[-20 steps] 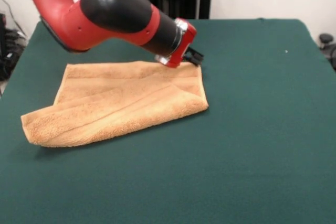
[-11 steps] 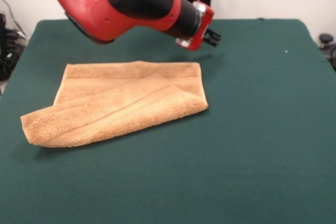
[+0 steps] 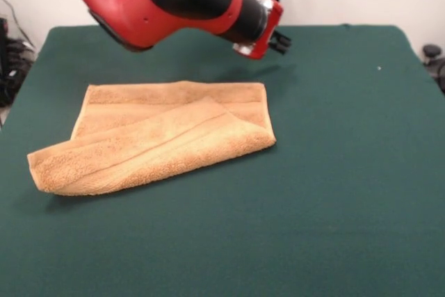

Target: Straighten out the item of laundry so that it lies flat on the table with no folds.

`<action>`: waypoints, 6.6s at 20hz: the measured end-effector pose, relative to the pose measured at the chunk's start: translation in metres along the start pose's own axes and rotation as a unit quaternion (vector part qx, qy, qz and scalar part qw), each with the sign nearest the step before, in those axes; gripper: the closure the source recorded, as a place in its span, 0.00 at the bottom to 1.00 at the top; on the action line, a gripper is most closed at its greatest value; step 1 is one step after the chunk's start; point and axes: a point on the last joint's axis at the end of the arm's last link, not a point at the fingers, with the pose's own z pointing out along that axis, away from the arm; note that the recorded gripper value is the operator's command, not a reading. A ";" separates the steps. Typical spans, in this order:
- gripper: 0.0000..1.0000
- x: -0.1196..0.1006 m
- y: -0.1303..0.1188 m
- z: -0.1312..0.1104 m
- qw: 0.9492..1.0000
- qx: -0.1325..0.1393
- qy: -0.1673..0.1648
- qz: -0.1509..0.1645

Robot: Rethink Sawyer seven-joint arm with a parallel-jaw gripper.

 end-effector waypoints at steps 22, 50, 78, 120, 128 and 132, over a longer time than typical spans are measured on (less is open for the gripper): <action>1.00 -0.013 -0.095 -0.275 0.973 0.222 0.000 0.056; 1.00 0.035 -0.223 -0.386 0.959 0.279 0.004 -0.054; 1.00 0.024 -0.232 -0.396 0.959 0.229 -0.151 -0.066; 1.00 0.015 -0.265 -0.367 0.938 0.218 -0.260 -0.070; 1.00 0.005 -0.266 -0.357 0.935 0.201 -0.281 -0.075; 1.00 0.002 -0.265 -0.355 0.937 0.200 -0.277 -0.077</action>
